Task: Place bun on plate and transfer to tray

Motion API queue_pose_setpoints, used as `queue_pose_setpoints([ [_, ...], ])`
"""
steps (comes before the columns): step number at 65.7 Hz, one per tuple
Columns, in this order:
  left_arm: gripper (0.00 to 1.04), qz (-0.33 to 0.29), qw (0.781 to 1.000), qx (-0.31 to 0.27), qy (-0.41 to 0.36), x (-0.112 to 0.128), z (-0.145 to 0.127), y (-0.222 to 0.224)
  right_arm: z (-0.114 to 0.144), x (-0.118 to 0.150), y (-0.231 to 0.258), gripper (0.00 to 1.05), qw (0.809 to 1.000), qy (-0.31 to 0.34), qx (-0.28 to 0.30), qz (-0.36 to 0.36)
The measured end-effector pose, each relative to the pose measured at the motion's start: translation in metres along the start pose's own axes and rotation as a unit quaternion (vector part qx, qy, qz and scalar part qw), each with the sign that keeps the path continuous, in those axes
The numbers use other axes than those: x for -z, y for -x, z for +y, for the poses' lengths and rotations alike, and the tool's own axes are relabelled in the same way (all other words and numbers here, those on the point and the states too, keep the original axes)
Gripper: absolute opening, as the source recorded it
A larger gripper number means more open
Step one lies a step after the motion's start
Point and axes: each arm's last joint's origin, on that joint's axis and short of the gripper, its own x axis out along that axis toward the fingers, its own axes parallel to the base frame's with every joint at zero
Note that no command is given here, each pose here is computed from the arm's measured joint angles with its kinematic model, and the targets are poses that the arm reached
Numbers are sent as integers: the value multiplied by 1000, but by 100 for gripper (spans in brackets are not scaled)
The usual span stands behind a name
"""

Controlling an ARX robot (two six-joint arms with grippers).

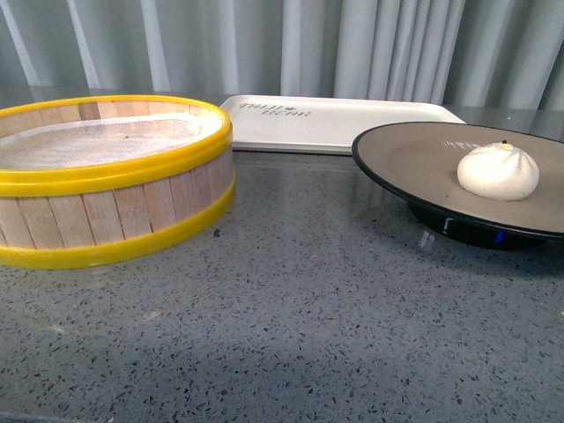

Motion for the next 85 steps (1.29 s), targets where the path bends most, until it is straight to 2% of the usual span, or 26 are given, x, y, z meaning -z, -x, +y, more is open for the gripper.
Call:
queue_pose_setpoints([
  [24, 98, 0, 1000, 0, 0, 0, 0, 0, 1, 16, -29, 95, 996, -47, -20, 70],
  [51, 98, 0, 1000, 0, 0, 0, 0, 0, 2, 13, -39, 19, 995, -60, -28, 80],
  [58, 98, 0, 1000, 0, 0, 0, 0, 0, 3, 13, -38, 4, 995, -54, -30, 81],
  [85, 98, 0, 1000, 0, 0, 0, 0, 0, 12, 1, -40, 3, 994, -61, -73, 61],
])
